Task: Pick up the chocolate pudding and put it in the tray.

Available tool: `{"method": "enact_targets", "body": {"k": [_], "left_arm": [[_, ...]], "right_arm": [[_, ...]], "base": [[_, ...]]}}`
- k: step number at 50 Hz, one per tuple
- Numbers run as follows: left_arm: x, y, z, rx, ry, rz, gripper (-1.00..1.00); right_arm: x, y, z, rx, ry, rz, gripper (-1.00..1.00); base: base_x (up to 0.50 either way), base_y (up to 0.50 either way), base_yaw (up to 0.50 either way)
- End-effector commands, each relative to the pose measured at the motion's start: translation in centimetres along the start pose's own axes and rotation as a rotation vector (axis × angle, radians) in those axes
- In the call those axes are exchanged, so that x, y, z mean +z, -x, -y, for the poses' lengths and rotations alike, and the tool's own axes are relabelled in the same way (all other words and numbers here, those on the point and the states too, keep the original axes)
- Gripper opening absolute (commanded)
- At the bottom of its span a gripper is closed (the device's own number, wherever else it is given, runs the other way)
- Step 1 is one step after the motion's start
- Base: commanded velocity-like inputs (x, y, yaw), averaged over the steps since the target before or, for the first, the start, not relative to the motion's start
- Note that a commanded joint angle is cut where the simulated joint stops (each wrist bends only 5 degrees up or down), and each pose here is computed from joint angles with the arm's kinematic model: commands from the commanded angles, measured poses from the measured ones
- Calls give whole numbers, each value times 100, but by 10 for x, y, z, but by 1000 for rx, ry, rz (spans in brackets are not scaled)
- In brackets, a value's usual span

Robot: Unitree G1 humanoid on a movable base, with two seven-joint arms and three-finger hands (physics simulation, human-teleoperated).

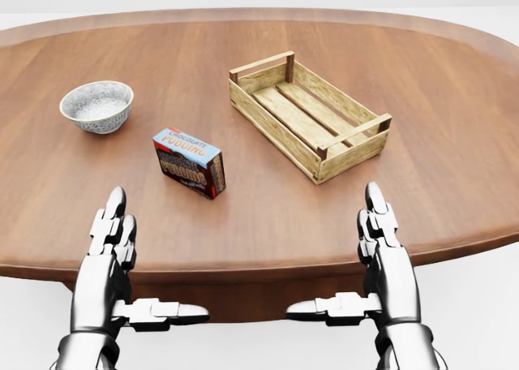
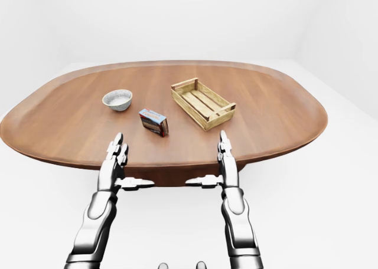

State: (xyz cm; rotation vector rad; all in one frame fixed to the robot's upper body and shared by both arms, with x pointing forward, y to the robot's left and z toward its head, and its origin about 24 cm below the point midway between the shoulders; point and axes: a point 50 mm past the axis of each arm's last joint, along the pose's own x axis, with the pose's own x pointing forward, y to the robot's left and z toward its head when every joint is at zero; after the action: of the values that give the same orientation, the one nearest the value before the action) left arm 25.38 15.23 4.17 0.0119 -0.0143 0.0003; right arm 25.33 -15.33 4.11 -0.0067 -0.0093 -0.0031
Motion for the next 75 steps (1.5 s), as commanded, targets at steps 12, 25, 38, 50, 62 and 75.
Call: {"method": "enact_targets", "body": {"k": [12, 25, 38, 50, 62, 75], "left_arm": [[0, 1, -5, -7, -24, 25, 100], [-1, 0, -5, -7, -19, 16, 100], [-1, -1, -5, -9, -18, 13, 100], [-3, -1, -5, -12, -19, 8, 100], [-4, -1, -4, -15, -21, 3, 100], [-4, -1, -4, -16, -22, 3, 100]], "right_arm": [[0, 3, 7, 0, 16, 28, 100], [1, 2, 7, -6, 30, 28, 100], [18, 6, 8, -21, 63, 116, 100], [84, 31, 9, -60, 108, 392, 100], [97, 36, 6, -56, 137, 427, 100], [96, 37, 5, -50, 130, 415, 100]], "base": [[0, 0, 0], [0, 0, 0], [0, 0, 0], [0, 0, 0], [0, 0, 0], [0, 16, 0]]}}
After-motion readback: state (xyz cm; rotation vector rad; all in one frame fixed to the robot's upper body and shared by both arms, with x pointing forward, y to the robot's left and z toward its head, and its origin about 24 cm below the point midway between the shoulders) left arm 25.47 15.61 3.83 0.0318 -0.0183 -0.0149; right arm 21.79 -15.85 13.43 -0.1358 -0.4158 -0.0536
